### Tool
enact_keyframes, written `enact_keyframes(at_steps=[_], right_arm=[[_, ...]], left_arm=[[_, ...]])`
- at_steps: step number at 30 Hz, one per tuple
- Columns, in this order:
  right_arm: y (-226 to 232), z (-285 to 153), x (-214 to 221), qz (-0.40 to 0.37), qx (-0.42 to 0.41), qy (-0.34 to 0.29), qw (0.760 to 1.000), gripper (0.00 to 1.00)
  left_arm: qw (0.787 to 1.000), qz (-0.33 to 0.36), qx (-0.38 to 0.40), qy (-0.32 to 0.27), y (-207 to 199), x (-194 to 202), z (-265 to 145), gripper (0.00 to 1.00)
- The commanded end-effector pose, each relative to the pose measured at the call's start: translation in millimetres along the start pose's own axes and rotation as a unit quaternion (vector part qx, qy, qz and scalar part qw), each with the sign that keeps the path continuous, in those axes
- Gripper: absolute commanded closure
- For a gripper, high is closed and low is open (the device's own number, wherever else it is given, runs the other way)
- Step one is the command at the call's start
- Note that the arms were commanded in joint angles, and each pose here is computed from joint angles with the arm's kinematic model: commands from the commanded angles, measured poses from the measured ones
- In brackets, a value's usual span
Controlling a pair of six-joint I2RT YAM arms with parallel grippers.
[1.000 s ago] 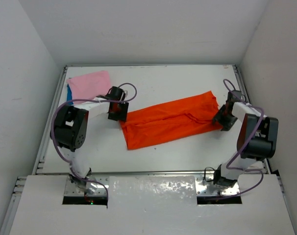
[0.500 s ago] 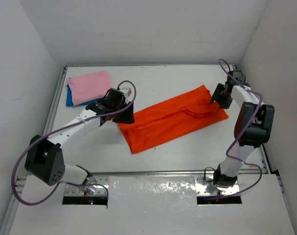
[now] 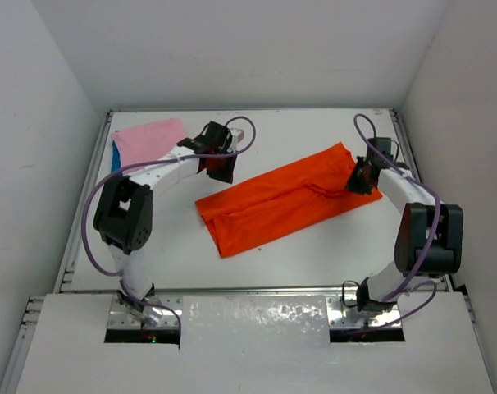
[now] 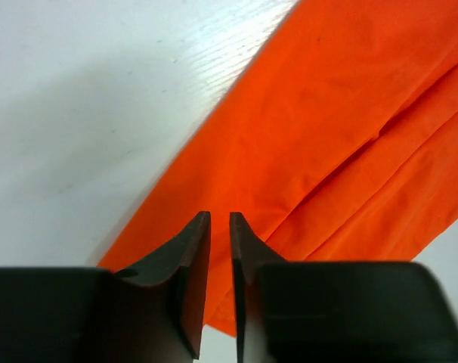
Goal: Fold and stack the t-shirts
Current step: Rotate the tshirt 45 degrees
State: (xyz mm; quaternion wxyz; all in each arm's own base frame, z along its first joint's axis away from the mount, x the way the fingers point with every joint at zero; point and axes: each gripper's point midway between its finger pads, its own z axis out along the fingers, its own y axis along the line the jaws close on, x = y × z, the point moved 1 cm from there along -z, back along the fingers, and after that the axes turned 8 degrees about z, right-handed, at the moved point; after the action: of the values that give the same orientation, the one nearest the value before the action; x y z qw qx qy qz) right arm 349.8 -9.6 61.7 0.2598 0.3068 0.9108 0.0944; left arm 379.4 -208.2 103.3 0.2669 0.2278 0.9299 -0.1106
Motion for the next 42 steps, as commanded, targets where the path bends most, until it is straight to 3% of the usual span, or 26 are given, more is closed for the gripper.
enact_keyframes(at_steps=[1,4,11,15,21,28,33,42], right_arm=[[33,-7,-35,-0.017,-0.006,-0.064,0.998,0.87],[35,-3,-28,0.007,0.033,-0.062,0.998,0.95],[44,30,4,0.022,0.105,-0.014,0.994,0.95],[40,42,6,0.034,0.128,-0.018,0.991,0.95],[54,54,-6,0.03,0.108,-0.032,0.993,0.97],[37,73,12,0.014,0.149,0.014,0.989,0.97],[28,82,22,0.002,0.146,0.019,0.989,0.97],[43,104,-1,-0.056,0.136,0.035,0.989,0.97]], left_arm=[[0.998,0.025,0.05,-0.028,-13,-25,-4,0.88],[0.997,0.026,0.062,-0.03,-16,-23,5,0.92],[0.998,0.023,0.061,0.002,-14,-7,42,0.93],[0.998,0.024,0.046,0.022,-7,7,51,0.93],[0.999,0.019,0.041,0.027,-5,18,52,0.93],[0.997,0.001,0.028,0.073,0,54,67,0.93],[0.998,-0.002,0.03,0.063,-2,54,60,0.93],[0.995,-0.042,0.05,0.07,-16,88,55,0.93]])
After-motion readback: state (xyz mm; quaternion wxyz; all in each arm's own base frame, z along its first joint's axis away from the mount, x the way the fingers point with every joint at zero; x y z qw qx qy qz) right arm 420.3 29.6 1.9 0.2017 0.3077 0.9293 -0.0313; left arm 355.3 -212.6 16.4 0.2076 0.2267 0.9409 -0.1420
